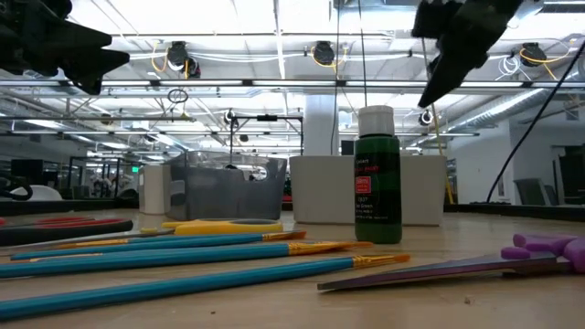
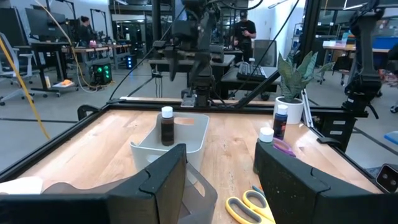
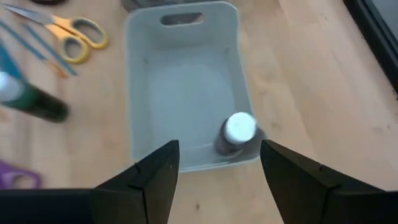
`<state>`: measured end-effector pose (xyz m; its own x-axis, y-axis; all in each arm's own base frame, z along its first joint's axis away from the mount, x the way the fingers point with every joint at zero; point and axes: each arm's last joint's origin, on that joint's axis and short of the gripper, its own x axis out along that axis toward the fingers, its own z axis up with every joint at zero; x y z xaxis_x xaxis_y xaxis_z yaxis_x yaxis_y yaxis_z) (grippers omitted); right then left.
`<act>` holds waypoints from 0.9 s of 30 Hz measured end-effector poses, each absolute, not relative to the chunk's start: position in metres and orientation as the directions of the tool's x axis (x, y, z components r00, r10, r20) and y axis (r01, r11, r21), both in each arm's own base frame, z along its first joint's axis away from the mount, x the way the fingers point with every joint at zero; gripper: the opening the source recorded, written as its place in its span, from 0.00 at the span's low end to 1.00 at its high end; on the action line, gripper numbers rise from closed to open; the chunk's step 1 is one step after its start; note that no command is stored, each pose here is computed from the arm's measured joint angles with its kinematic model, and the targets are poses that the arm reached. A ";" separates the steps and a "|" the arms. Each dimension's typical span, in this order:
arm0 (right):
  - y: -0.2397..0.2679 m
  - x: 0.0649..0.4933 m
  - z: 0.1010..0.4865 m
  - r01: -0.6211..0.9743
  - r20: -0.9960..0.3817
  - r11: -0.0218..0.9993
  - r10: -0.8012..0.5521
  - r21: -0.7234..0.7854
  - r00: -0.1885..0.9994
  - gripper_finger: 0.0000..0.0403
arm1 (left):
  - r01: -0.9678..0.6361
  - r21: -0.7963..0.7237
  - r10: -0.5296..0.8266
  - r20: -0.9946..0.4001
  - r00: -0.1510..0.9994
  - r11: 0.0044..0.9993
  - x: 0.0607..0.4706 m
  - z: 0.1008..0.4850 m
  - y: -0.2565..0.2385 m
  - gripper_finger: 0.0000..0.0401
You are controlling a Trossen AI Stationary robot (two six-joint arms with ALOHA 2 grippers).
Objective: Pick & Place Paint Supplies
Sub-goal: Put the blue paint bottle into the gray bin
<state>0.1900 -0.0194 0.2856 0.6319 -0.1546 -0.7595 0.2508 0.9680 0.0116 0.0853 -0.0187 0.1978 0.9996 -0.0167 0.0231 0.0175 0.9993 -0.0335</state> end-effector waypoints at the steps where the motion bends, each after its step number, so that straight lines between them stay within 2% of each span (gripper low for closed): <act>1: -0.016 0.187 0.288 0.245 -0.753 0.969 -0.141 0.027 0.642 0.54 | 0.018 -0.033 -0.017 0.023 1.000 0.999 0.085 0.198 -0.019 0.50; 6: 0.004 0.181 0.298 0.106 -0.697 0.982 0.036 0.159 0.716 0.53 | 0.021 -0.033 -0.020 0.023 1.000 0.999 0.085 0.198 -0.019 0.50; 11: 0.028 0.184 0.304 -0.088 -0.635 0.972 0.211 0.219 0.743 0.53 | 0.021 -0.033 -0.020 0.023 1.000 0.999 0.085 0.198 -0.019 0.50; 20: 0.074 0.188 0.299 -0.342 -0.521 0.915 0.404 0.216 0.752 0.53 | 0.020 -0.033 -0.020 0.022 1.000 0.999 0.085 0.198 -0.019 0.50; 27: 0.100 0.184 0.285 -0.463 -0.436 0.857 0.514 0.225 0.739 0.53 | 0.020 -0.034 -0.020 0.023 1.000 0.999 0.085 0.198 -0.019 0.50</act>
